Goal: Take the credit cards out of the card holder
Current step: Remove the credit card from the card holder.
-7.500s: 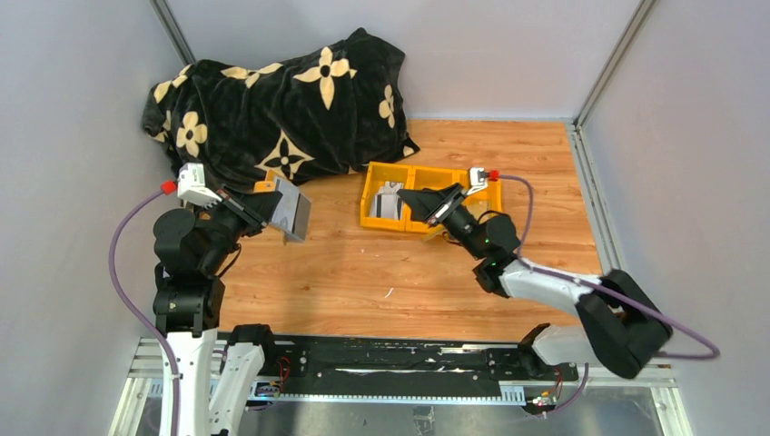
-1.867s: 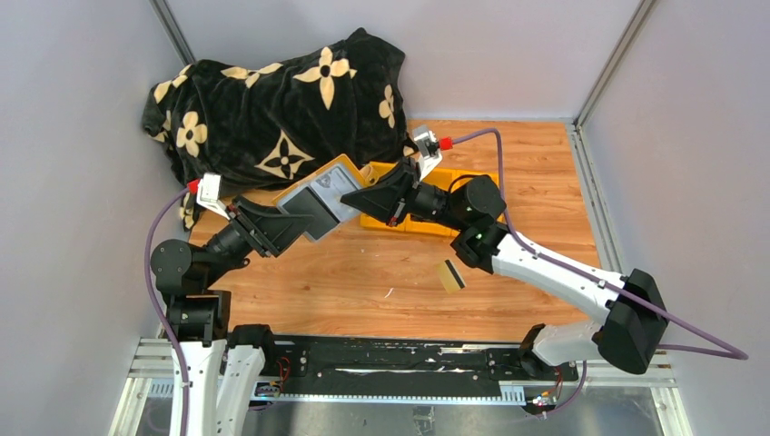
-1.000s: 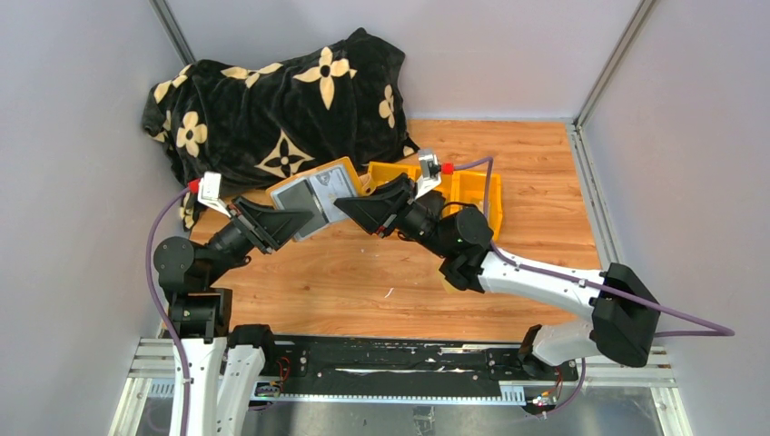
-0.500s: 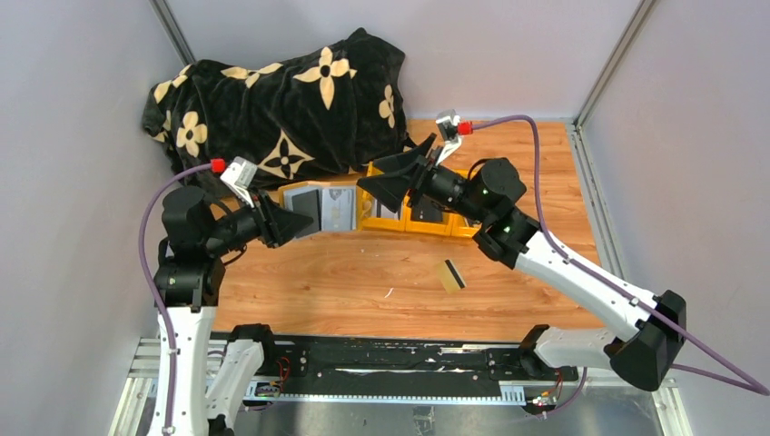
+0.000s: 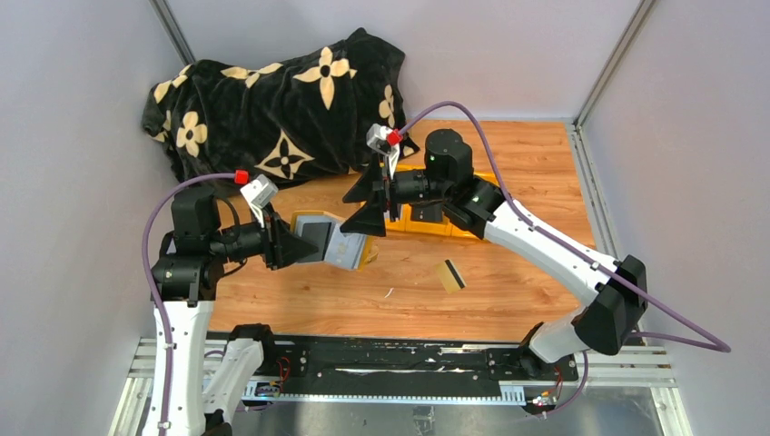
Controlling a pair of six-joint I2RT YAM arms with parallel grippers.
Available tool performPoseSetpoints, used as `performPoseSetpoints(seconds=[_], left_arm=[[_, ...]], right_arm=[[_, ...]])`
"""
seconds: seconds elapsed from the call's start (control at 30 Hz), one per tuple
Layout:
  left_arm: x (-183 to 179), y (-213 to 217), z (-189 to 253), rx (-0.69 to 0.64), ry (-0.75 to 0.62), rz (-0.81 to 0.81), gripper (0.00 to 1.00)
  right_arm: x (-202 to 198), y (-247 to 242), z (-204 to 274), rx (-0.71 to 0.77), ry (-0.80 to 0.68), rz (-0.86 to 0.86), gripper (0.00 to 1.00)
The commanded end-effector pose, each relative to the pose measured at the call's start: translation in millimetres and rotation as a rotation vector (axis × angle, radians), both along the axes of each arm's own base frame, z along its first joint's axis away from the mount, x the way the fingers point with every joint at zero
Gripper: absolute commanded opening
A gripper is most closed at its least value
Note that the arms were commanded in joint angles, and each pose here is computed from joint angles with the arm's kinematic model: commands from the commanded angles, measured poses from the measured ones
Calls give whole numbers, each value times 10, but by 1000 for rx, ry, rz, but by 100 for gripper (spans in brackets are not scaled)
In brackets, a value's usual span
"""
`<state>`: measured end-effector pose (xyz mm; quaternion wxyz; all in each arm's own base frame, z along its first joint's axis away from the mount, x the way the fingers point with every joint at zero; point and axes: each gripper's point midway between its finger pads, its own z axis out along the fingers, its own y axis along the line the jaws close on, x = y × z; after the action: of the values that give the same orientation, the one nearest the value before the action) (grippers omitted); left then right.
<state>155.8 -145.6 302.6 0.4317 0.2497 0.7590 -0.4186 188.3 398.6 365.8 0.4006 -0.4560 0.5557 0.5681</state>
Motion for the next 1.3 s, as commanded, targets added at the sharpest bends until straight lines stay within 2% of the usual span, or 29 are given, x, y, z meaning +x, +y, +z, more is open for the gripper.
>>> performPoseSetpoints(seconds=[0.0,0.23,0.3,0.43,0.53,0.57,0.6,0.63,0.67,0.7,0.73,0.8,0.9,1.0,1.27], left_arm=[[-88,-25,130,16,-94,-49,3],[-57,26,134,65,-160,-26,1],[-57,31,145,71,-171,-25,1],[-71,35,177,76,-191,-23,1],[-109,21,179,66,-189,-32,1],[-119,14,176,62,-187,-37,5],[-132,7,163,55,-174,-38,14],[-145,-6,155,44,-160,-46,31],[-161,-18,143,29,-135,-47,52],[-177,-31,127,11,-99,-44,67],[-197,-49,107,-6,-71,-53,77],[-238,-86,70,-44,-10,-72,82],[-261,-119,33,-76,46,-95,83],[-273,-132,49,-87,50,-111,79],[-287,-129,218,-81,-7,-110,62]], right_arm=[[-208,-62,74,-1,-23,139,82],[-386,59,-157,-62,69,228,82],[-431,115,-252,-84,92,243,79],[-431,201,-351,-106,139,245,56],[-408,244,-308,-75,158,237,32],[-401,252,-292,-62,159,231,22],[-405,249,-265,-46,157,228,13],[-404,250,-234,-26,154,223,9],[-401,241,-205,-5,152,213,4],[-405,222,-151,23,141,202,0],[-404,208,-123,43,140,190,0],[-409,185,-78,74,134,176,0],[-429,164,-59,88,141,171,0],[-428,141,-44,98,142,159,0],[-422,75,-109,98,136,140,0]])
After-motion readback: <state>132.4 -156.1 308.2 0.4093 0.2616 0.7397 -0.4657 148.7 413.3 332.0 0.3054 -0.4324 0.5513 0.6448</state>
